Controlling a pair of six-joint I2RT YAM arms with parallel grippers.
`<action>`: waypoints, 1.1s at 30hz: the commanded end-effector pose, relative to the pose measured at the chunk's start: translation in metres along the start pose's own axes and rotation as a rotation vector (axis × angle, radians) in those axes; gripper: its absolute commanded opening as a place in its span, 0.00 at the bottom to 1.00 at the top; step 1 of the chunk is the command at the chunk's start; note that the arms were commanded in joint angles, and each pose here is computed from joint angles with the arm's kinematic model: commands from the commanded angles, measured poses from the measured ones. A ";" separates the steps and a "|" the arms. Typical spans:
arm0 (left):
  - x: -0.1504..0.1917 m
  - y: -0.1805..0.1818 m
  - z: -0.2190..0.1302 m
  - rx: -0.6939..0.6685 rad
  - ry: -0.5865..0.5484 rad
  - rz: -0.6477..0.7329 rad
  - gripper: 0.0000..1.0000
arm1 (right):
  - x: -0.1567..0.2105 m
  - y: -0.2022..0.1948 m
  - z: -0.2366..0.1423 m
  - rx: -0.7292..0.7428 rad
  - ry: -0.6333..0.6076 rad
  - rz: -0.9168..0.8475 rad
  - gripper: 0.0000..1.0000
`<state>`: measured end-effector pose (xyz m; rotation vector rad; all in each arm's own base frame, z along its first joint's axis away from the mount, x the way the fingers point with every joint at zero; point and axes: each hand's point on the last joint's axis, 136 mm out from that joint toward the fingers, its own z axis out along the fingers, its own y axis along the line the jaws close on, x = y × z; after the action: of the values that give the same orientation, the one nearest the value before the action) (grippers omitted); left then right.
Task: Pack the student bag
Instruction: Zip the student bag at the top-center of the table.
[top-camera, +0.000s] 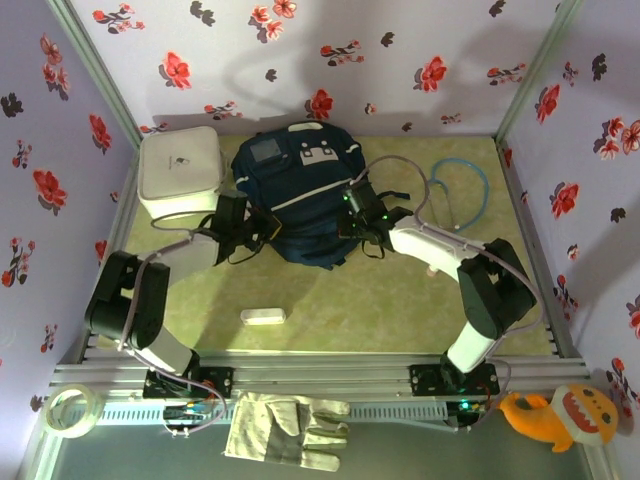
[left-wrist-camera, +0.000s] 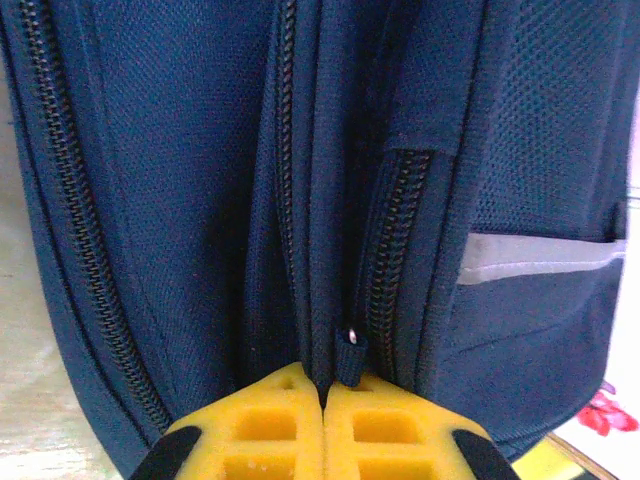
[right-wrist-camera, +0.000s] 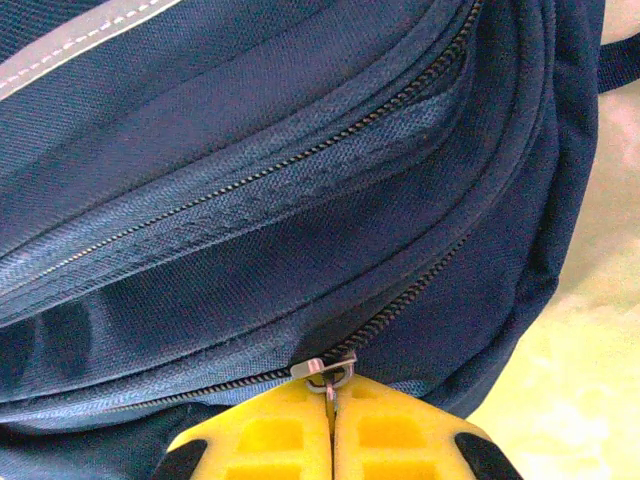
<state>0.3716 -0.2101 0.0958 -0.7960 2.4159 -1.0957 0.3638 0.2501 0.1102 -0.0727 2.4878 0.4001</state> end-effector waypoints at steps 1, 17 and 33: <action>-0.017 -0.012 0.004 -0.018 -0.015 0.127 0.00 | 0.016 -0.002 -0.015 0.029 0.020 -0.025 0.00; -0.060 -0.004 -0.030 -0.095 -0.134 0.212 0.51 | 0.048 0.122 -0.014 -0.254 0.045 -0.056 0.00; 0.006 -0.015 -0.012 0.267 0.134 -0.097 0.48 | 0.036 0.146 -0.006 -0.316 0.024 -0.014 0.00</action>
<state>0.3628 -0.1996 0.1014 -0.7848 2.3469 -1.3670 0.3039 0.3681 0.1105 -0.2290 2.4964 0.6834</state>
